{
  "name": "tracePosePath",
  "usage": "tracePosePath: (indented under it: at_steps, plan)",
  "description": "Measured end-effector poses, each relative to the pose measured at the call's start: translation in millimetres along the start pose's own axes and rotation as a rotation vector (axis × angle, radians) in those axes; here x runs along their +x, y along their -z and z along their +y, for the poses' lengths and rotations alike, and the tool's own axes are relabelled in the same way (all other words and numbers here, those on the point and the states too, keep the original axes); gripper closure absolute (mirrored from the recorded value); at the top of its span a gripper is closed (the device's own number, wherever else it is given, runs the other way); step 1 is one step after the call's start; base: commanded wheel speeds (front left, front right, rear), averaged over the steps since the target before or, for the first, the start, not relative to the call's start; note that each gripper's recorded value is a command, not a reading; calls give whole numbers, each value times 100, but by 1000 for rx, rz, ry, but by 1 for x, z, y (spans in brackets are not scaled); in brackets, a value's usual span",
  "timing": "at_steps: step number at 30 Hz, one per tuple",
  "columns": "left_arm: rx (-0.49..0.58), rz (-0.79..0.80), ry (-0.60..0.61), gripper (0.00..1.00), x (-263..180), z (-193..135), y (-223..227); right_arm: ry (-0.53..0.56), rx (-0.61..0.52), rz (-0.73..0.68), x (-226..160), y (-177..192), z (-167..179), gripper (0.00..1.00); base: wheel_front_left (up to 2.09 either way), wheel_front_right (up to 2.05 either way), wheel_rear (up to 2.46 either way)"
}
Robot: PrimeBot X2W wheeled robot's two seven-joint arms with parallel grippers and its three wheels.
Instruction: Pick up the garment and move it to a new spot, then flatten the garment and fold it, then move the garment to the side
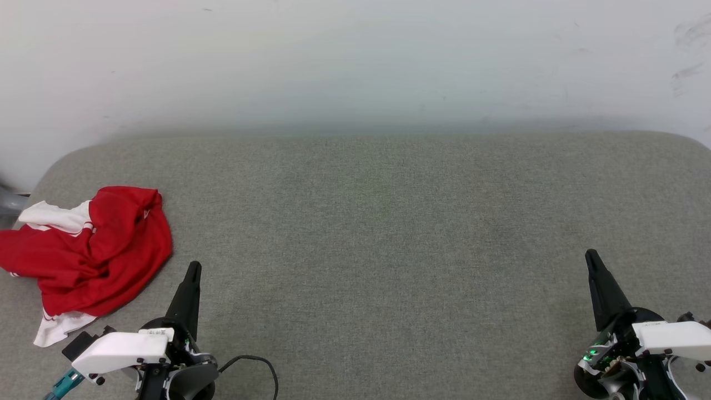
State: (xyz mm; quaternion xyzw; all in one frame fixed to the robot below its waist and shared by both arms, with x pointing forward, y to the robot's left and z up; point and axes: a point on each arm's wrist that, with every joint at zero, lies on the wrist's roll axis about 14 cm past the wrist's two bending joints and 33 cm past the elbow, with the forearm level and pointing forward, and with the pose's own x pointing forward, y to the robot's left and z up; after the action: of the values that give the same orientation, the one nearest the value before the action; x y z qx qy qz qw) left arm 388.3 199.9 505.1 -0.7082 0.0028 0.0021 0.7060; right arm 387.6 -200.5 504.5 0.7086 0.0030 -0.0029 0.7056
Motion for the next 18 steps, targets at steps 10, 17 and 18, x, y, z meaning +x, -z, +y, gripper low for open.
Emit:
tracePosePath:
  at_steps: [10, 17, 18]
  plan:
    - [0, 0, 0, 100, 0, 0, 0, 0, 0, 0, 0, 0, 0, 100, 0, 0, 0]
    - [0, 0, 0, 100, 0, 0, 0, 0, 0, 0, 0, 0, 0, 100, 0, 0, 0]
    - [0, 0, 0, 100, 0, 0, 0, 0, 0, 0, 0, 0, 0, 100, 0, 0, 0]
